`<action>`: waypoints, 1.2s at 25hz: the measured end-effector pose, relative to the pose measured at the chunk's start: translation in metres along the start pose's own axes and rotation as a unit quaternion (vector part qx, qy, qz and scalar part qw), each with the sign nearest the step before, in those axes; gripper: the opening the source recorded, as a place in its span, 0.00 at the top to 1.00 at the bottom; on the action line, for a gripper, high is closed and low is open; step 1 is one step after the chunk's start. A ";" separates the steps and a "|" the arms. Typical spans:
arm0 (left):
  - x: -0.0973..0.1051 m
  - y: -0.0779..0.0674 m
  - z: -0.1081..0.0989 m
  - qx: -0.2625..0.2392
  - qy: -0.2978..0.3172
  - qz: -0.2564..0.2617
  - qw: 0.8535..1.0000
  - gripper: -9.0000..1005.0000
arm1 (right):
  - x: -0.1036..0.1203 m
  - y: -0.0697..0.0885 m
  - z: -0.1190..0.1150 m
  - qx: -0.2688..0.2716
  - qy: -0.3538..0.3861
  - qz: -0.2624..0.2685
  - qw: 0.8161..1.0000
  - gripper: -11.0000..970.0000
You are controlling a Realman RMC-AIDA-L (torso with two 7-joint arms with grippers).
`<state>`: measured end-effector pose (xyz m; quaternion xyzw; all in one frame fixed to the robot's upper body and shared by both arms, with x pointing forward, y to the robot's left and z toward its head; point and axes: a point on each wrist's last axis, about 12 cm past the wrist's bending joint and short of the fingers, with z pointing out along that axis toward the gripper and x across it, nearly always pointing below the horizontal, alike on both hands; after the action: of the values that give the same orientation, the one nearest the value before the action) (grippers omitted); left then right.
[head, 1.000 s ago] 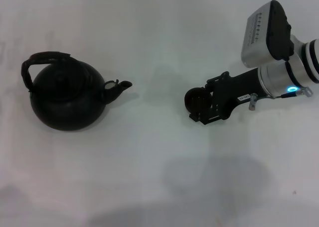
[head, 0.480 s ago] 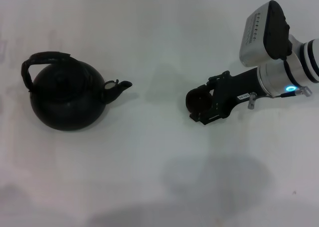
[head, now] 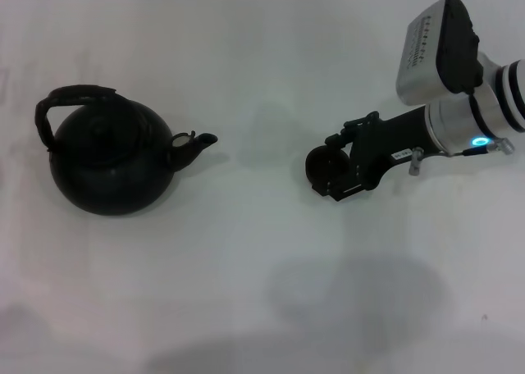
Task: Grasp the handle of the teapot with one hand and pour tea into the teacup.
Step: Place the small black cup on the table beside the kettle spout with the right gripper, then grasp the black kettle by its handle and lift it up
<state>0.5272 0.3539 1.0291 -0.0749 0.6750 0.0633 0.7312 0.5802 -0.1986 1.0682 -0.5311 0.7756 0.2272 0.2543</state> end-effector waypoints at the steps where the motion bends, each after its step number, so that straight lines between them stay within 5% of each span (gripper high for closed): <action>1: 0.000 0.000 0.000 0.000 0.000 0.000 1.000 0.19 | 0.000 0.000 0.000 0.000 0.000 0.001 1.000 0.11; 23: 0.004 0.008 -0.008 -0.009 0.007 0.006 1.000 0.19 | 0.006 -0.012 -0.036 0.006 -0.040 0.031 0.999 0.11; 30: 0.004 0.011 -0.016 -0.002 0.001 0.013 1.000 0.19 | 0.014 -0.018 -0.073 0.040 -0.086 0.043 0.995 0.11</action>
<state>0.5103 0.3614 1.0233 -0.0677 0.6766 0.0745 0.7294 0.5815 -0.2598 1.1140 -0.4655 0.7813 0.2518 0.3308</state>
